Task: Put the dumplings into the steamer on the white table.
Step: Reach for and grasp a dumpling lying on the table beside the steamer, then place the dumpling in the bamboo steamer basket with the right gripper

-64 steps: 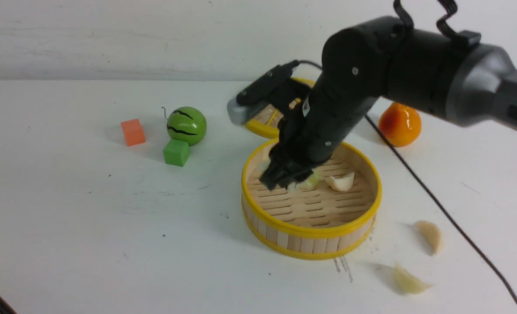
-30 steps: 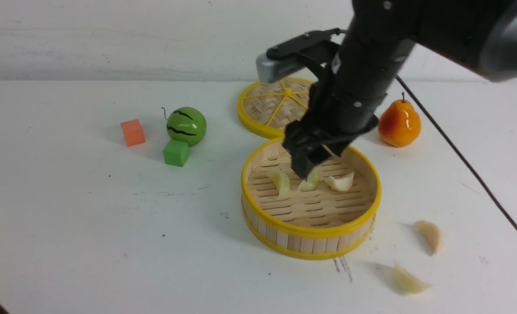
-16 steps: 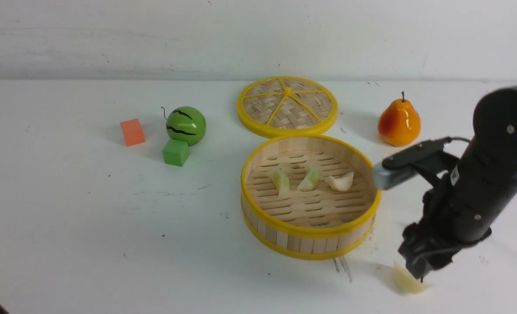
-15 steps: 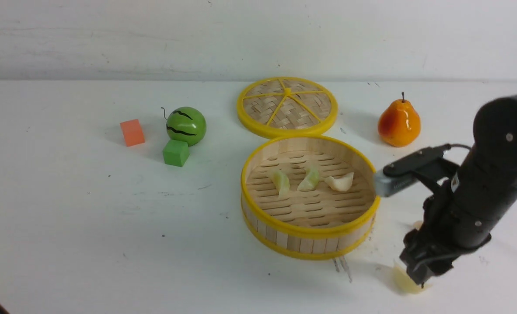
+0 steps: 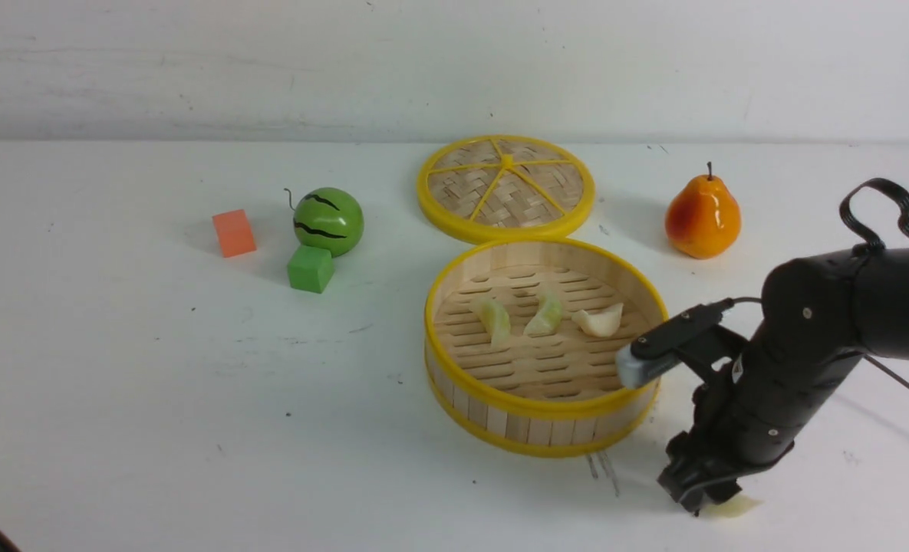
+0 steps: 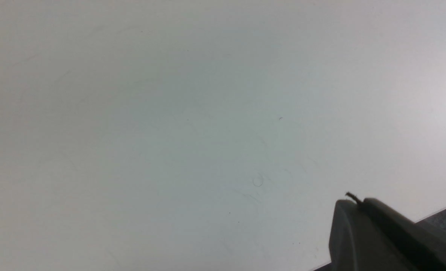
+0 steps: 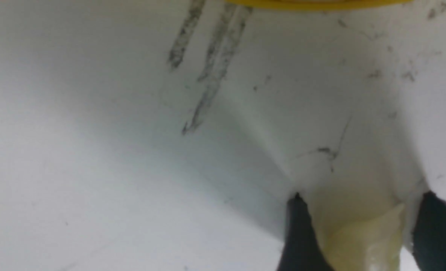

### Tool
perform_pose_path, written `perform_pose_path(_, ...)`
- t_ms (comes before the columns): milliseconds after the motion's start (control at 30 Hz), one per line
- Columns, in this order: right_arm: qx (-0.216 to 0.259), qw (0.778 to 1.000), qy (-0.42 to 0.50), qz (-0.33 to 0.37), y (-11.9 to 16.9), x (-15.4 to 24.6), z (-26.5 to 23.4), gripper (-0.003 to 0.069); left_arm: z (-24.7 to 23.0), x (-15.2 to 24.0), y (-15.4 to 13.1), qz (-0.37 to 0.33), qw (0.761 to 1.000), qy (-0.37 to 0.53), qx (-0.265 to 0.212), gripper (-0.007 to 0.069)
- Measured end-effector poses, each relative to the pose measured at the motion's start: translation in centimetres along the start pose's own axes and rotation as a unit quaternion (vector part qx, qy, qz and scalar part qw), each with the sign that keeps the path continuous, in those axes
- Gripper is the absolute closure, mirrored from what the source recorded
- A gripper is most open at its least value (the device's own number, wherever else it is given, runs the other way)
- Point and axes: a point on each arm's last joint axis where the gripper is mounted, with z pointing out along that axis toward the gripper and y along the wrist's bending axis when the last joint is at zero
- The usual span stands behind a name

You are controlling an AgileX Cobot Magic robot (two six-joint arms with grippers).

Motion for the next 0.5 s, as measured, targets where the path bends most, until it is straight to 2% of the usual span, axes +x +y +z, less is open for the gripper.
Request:
perform_pose_path(67,0.003,1.0,0.009,-0.004,-0.1,0.1,-0.1,0.039,0.0,0.0,0.0,-0.001,1.0,0.001,0.002,0.0631)
perform_pose_path(133,0.002,1.0,0.014,-0.006,-0.1,0.0,-0.4,0.042,0.0,0.0,0.0,-0.001,1.0,0.002,0.002,0.063)
perform_pose_path(267,-0.007,1.0,0.026,-0.001,0.1,-0.7,-2.8,0.0429,0.0,0.1,0.0,-0.001,1.0,0.005,0.001,0.0629)
perform_pose_path(367,-0.03,0.999,-0.038,0.02,0.6,-3.5,-7.3,0.0473,0.0,0.1,0.0,-0.001,1.0,0.003,0.001,0.0627)
perform_pose_path(500,-0.052,0.993,-0.107,0.009,1.8,-6.6,-10.8,0.0472,0.0,0.0,-0.1,-0.001,1.0,-0.002,0.003,0.0624)
